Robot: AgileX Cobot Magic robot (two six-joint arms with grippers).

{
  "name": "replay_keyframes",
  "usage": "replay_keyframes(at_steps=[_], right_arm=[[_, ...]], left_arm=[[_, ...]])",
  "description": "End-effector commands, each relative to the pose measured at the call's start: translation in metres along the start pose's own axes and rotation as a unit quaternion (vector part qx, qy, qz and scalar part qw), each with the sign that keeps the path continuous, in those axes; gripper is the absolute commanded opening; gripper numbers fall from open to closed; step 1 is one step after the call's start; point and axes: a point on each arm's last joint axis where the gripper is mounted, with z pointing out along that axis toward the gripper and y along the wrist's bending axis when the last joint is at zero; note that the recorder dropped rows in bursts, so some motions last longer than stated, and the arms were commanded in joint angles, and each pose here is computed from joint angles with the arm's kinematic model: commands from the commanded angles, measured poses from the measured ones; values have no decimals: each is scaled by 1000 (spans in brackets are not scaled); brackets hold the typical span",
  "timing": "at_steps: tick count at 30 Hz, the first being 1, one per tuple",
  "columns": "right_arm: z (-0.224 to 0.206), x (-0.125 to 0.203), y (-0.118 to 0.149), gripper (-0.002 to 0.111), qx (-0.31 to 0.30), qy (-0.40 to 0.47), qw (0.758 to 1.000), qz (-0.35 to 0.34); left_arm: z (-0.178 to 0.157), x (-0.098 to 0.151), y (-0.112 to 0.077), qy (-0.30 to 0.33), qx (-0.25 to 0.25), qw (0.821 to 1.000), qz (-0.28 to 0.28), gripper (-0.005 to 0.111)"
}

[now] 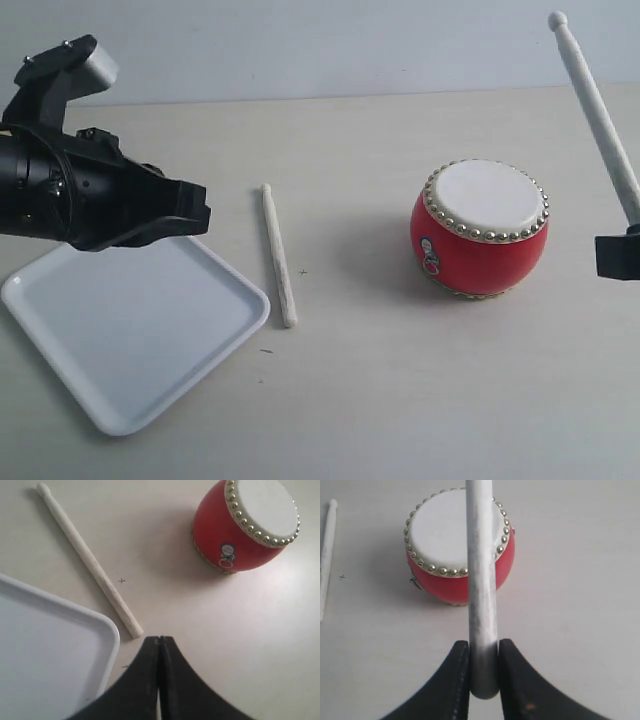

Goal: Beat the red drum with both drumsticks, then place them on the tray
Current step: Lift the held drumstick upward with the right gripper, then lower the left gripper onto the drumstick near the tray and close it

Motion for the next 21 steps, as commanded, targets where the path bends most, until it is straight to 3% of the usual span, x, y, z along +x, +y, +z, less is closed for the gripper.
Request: replay_keyframes(at_steps=[1,6,8,9,11,14,16,21], right_arm=[[-1,-5,-4,0,16,-31,998,-58],[-1,-5,-3,0,14,-34,988,-147],[-1,-7,-1,0,5,-42,982,-183],[-1,-8,2,0,-4,-51,978,-200],[-2,-10,6,0,-24,-70,975,-212],[-2,-12,9,0,-37,-81,972,-217],[-2,-12,8,0,-35,-80,969,-233],[-2,-11,11,0,-46,-81,968,-232]], left_arm=[[-8,-25,-11,-49,11,999,-18,0],[-9,-43,-31,-46,-10,999,7,0],[-4,-46,-43,0,-83,996,40,0],[2,-48,-46,37,-168,984,47,0],[15,-50,-55,73,-226,971,22,0],[48,-42,-74,116,-204,971,-40,13],[78,-25,-75,151,-216,958,-113,30],[114,-17,-81,145,-164,955,-200,35]])
